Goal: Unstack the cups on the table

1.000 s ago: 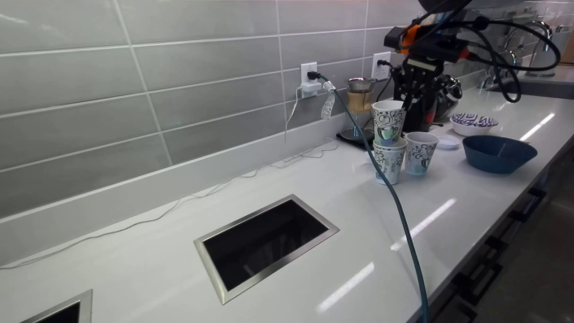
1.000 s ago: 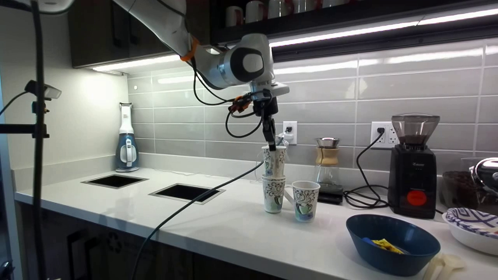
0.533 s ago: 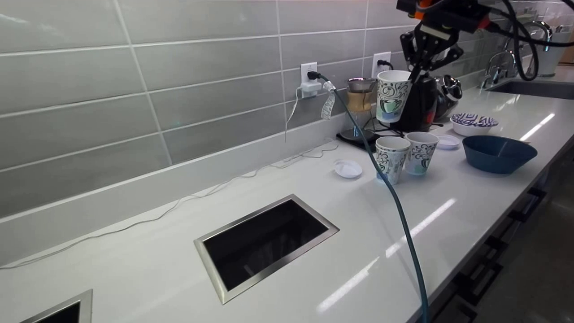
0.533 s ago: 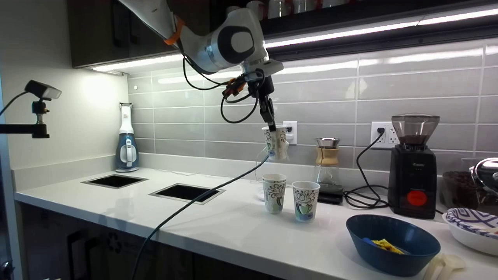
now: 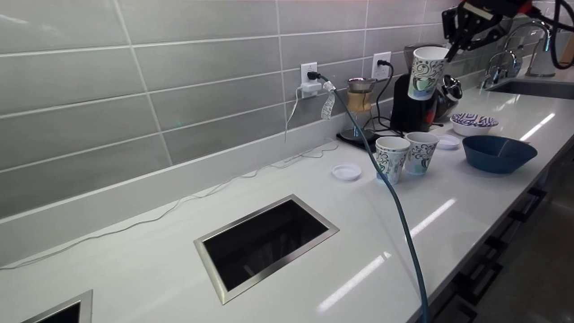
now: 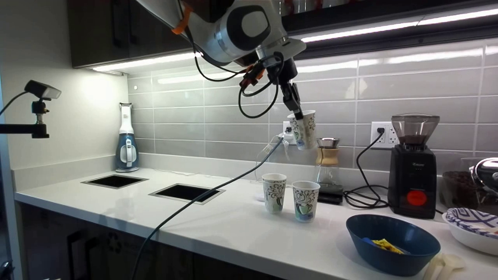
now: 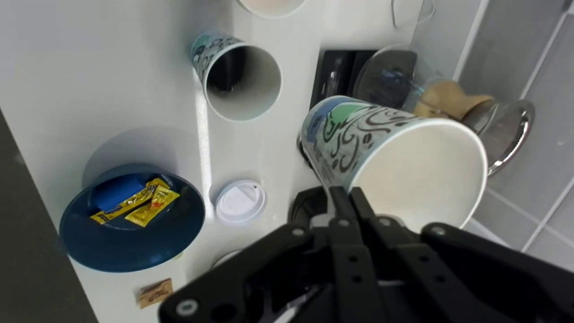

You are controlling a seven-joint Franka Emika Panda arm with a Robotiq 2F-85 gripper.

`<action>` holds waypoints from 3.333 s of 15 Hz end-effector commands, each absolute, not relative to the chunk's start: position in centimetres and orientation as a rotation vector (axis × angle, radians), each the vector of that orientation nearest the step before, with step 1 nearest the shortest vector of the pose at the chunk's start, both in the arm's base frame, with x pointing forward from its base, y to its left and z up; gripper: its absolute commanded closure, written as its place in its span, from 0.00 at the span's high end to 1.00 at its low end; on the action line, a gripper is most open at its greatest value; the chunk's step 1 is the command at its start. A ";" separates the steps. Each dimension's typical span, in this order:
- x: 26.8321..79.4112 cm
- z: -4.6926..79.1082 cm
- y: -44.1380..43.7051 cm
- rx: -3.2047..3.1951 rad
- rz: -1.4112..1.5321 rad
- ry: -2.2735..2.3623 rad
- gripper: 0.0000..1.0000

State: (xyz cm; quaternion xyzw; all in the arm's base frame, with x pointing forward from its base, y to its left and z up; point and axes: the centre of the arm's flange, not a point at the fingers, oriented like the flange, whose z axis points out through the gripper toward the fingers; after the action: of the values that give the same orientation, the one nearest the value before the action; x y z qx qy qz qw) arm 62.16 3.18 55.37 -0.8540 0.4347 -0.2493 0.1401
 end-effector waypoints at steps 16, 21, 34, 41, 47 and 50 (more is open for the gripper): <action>74.7 44.1 -7.7 -2.423 -0.470 1.582 0.01; 75.6 40.7 -8.0 -2.465 -0.401 1.603 0.01; 73.2 44.9 -3.5 -2.532 -0.436 1.465 0.69; 64.1 51.0 -1.2 -2.778 -0.220 0.983 1.00; 60.6 50.1 -0.8 -2.941 -0.055 0.625 1.00; 62.2 50.1 -0.9 -2.952 -0.075 0.640 1.00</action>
State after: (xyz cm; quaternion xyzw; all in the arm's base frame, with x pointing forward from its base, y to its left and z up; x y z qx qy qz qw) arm 62.17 -0.89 50.03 -0.9753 0.2111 -0.0249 0.0596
